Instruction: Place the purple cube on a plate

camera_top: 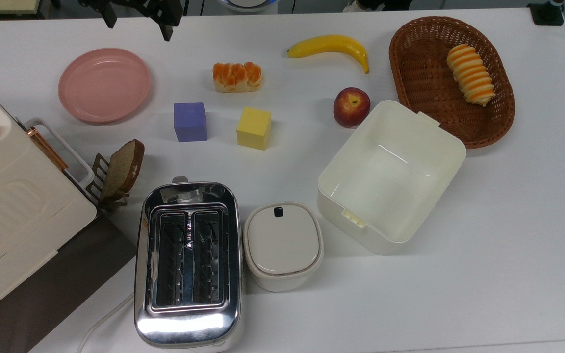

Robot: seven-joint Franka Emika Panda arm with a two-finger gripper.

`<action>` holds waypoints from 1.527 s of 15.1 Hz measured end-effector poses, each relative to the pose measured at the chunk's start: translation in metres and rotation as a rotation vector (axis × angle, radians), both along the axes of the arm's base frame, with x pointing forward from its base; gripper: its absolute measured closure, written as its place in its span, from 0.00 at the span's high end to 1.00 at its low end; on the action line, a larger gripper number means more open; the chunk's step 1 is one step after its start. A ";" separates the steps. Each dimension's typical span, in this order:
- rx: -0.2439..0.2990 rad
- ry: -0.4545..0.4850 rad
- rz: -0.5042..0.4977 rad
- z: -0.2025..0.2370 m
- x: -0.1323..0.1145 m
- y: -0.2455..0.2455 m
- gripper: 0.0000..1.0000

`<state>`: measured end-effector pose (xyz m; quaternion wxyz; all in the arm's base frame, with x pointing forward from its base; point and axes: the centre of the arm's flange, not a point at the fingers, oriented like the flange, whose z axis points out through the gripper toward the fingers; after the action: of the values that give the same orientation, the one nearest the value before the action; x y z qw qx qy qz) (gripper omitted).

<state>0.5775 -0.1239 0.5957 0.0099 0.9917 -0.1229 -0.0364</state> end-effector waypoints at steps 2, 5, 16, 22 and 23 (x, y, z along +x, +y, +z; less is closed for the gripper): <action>0.000 0.000 0.001 0.000 0.000 0.000 1.00; 0.000 0.000 0.003 0.000 0.000 0.001 1.00; 0.000 0.001 0.003 -0.001 0.001 0.002 1.00; -0.004 -0.002 0.010 -0.014 0.011 0.004 1.00; -0.004 0.001 0.015 -0.016 0.013 0.007 1.00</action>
<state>0.5906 -0.1173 0.5795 0.0121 0.9925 -0.1157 -0.0367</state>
